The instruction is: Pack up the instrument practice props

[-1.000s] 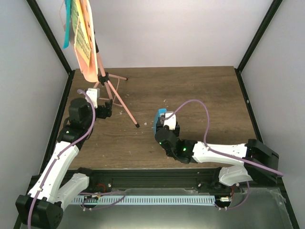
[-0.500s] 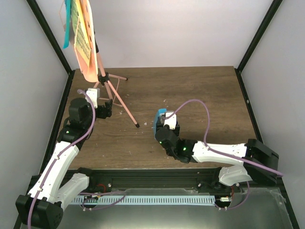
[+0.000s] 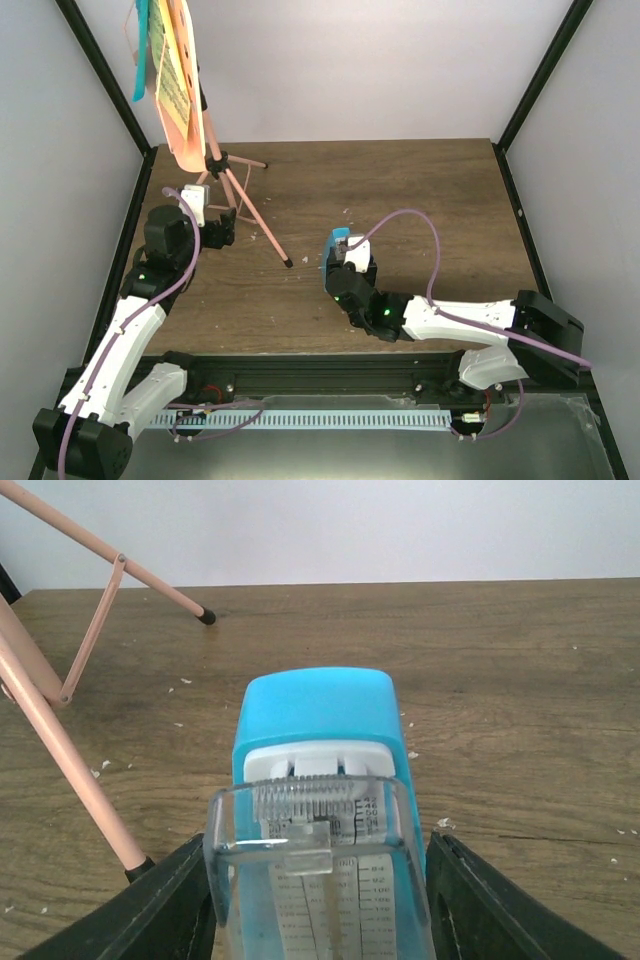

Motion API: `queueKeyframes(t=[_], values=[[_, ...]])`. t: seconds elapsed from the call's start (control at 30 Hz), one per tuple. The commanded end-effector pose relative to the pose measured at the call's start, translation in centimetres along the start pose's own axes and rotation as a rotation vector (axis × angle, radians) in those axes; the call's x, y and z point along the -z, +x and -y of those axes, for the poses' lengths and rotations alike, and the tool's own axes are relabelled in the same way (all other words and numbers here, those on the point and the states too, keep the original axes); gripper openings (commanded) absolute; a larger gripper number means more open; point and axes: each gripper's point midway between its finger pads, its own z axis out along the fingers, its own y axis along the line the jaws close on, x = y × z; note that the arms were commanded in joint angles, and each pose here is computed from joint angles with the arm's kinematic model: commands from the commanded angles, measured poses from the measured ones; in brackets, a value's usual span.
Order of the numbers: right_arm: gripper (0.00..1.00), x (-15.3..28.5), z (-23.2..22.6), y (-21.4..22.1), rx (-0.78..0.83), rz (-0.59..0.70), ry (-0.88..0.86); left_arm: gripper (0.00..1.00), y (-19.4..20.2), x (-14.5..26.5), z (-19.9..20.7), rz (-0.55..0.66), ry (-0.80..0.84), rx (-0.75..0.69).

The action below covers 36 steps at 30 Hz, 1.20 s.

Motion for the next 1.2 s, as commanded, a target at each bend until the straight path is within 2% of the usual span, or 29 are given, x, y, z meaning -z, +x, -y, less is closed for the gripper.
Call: queueKeyframes(t=[0.0, 0.13, 0.2, 0.3, 0.33, 0.5, 0.8, 1.0, 1.17], values=[[0.57, -0.1, 0.8, 4.4, 0.102, -0.128, -0.003, 0.87, -0.3, 0.2, -0.2, 0.017, -0.008, -0.009], [0.62, 0.1, 0.7, 3.8, 0.097, -0.121, -0.015, 0.87, -0.1, 0.1, -0.2, 0.014, -0.007, -0.009], [0.73, 0.3, 0.4, 3.3, 0.097, -0.115, -0.031, 0.87, -0.2, 0.2, -0.2, 0.015, -0.007, -0.011], [0.98, 0.7, -0.5, 2.0, 0.126, -0.111, -0.076, 0.87, -0.2, 0.2, -0.2, 0.016, -0.012, -0.012], [1.00, 1.0, -0.5, 1.6, 0.132, -0.113, -0.084, 0.87, -0.2, 0.2, -0.3, 0.015, -0.014, -0.012], [1.00, 2.6, -1.0, 0.4, 0.150, -0.118, -0.185, 0.87, -0.2, 0.4, -0.3, 0.020, -0.016, -0.014], [1.00, 7.1, -1.6, -2.3, 0.078, -0.132, -0.432, 0.88, -0.1, 0.4, 0.2, 0.021, 0.015, -0.015], [1.00, 6.4, 1.7, -2.5, -0.089, -0.225, -0.406, 0.88, 0.6, 0.4, 3.9, -0.020, 0.159, 0.007], [0.94, 4.9, 4.6, -0.8, -0.206, -0.302, -0.361, 0.85, 2.6, 1.1, 8.9, -0.121, 0.331, 0.190]])
